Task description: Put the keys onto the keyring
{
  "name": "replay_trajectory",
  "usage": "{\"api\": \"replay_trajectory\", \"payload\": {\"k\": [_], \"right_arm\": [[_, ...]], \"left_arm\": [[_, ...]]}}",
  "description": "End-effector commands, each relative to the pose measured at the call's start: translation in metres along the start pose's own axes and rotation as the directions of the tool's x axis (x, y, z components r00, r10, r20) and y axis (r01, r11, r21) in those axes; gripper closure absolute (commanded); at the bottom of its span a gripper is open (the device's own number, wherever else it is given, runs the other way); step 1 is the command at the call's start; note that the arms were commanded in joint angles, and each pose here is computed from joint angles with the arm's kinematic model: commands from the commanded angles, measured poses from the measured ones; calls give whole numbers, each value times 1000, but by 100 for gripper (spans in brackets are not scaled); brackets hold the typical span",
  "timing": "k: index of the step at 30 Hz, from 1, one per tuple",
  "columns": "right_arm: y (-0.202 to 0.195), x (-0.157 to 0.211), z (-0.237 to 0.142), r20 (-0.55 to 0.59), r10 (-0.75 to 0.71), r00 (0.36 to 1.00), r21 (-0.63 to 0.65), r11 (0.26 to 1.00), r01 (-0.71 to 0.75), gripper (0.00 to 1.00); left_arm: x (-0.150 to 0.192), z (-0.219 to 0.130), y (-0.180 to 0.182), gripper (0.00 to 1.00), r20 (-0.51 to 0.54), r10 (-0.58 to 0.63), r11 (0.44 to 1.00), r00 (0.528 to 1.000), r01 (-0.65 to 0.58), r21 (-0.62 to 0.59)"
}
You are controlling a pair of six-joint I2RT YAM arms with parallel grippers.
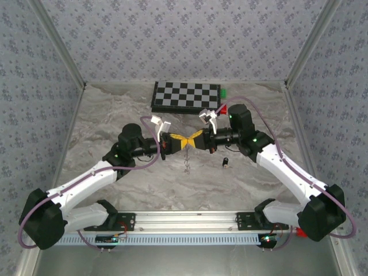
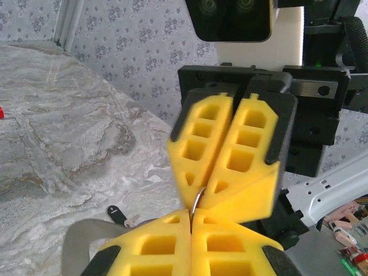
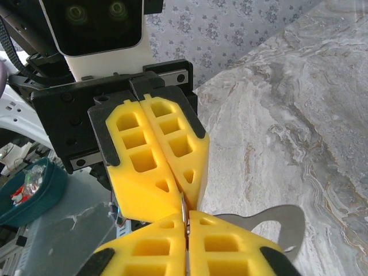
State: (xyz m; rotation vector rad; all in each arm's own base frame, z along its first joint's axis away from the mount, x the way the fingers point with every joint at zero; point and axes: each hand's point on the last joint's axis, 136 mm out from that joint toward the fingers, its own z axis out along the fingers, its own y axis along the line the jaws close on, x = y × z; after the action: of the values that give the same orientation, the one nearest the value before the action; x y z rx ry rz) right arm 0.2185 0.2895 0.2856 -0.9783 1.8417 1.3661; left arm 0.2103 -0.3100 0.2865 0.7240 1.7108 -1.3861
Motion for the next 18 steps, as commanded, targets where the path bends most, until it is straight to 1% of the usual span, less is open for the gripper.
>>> {"api": "replay_trajectory", "payload": {"k": [1, 4, 5, 8, 10, 13, 18], "right_arm": [[9, -4, -3, 31, -17, 999, -23, 1000, 17, 82], [7, -9, -8, 87, -20, 996, -4, 1000, 20, 78], [5, -12, -12, 119, -23, 993, 15, 1000, 21, 75], [-3, -21, -25, 242, -39, 970, 83, 996, 19, 74], [-9, -28, -36, 335, -21, 942, 115, 993, -18, 72], [-10, -33, -49, 442, 2, 897, 99, 994, -51, 72], [-1, -37, -51, 492, 36, 870, 19, 998, -52, 71]], "left_arm": [[-25, -1, -22, 100, 62, 50, 997, 997, -53, 55], [-28, -1, -22, 100, 86, 33, 998, 996, -38, 56], [-30, -2, -22, 100, 98, 25, 998, 995, -31, 57], [-34, -2, -23, 100, 129, 7, 998, 992, -15, 63], [-36, -2, -25, 100, 140, 0, 998, 990, -10, 67], [-38, -1, -30, 100, 151, -2, 997, 988, -9, 74], [-38, 0, -32, 100, 149, -2, 997, 989, -9, 74]]}}
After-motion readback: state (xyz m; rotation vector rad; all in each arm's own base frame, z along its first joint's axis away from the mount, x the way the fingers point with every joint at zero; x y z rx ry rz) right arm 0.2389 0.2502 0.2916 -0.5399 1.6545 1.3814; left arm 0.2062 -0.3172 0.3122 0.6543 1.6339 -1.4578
